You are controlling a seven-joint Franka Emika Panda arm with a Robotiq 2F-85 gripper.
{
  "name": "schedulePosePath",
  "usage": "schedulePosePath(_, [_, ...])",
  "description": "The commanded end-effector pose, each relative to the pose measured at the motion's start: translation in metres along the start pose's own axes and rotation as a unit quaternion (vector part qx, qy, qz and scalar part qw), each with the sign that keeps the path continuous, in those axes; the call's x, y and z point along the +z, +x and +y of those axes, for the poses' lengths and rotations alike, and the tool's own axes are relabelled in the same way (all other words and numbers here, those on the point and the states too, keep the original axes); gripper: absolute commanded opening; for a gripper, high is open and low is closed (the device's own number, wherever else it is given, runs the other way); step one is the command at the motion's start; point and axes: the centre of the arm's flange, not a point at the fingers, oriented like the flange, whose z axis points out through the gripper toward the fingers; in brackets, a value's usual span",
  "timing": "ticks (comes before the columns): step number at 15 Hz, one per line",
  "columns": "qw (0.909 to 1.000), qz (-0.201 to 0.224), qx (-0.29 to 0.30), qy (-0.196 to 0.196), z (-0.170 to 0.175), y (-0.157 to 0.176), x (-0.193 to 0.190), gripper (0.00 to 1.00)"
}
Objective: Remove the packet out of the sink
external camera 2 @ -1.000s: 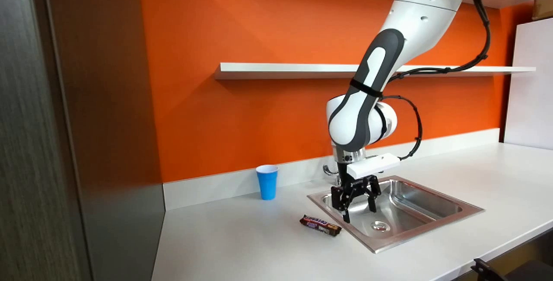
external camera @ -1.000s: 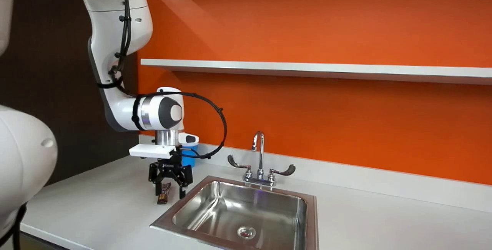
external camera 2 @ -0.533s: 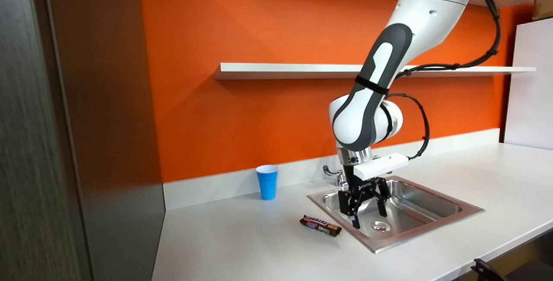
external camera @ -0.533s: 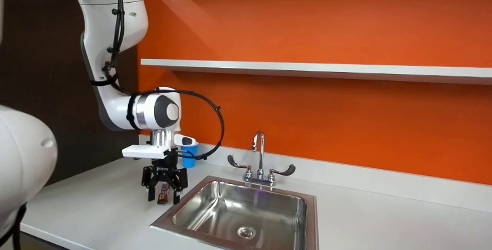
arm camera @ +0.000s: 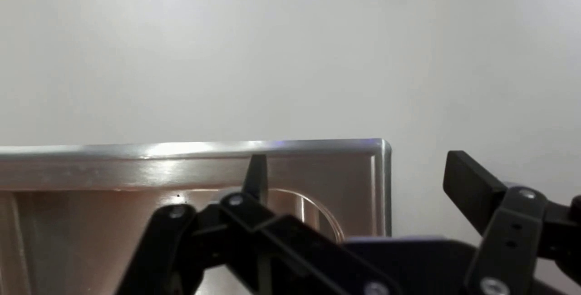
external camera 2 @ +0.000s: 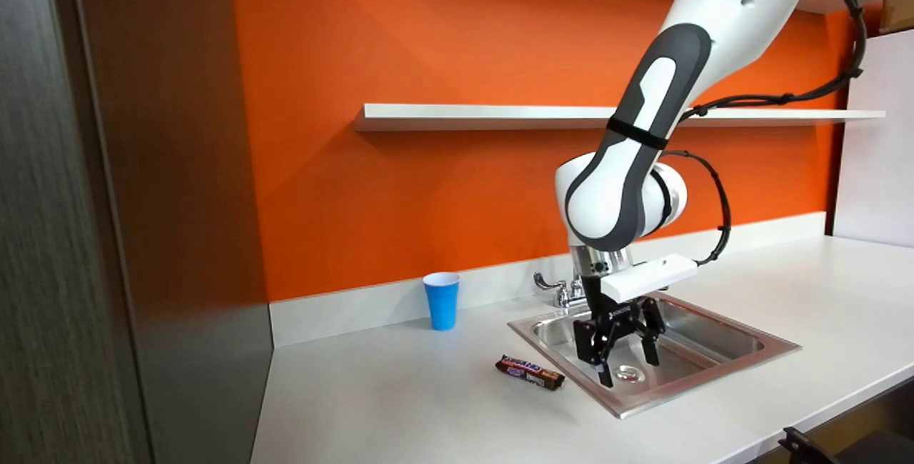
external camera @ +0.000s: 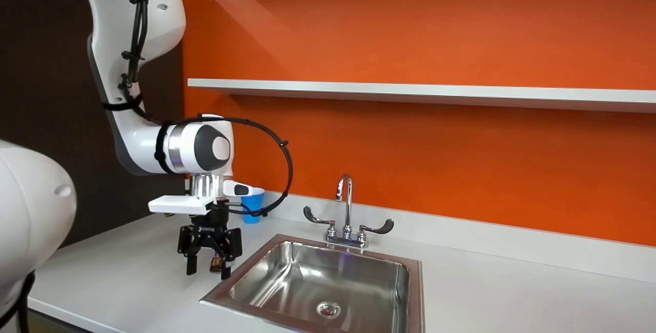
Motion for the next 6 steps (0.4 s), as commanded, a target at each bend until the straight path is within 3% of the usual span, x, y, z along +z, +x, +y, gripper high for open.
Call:
schedulePosePath(1, [1.0, 0.0, 0.002, 0.0, 0.0003, -0.0023, 0.0, 1.0])
schedulePosePath(6, [1.0, 0.0, 0.005, 0.0, 0.0006, -0.0049, -0.0003, 1.0])
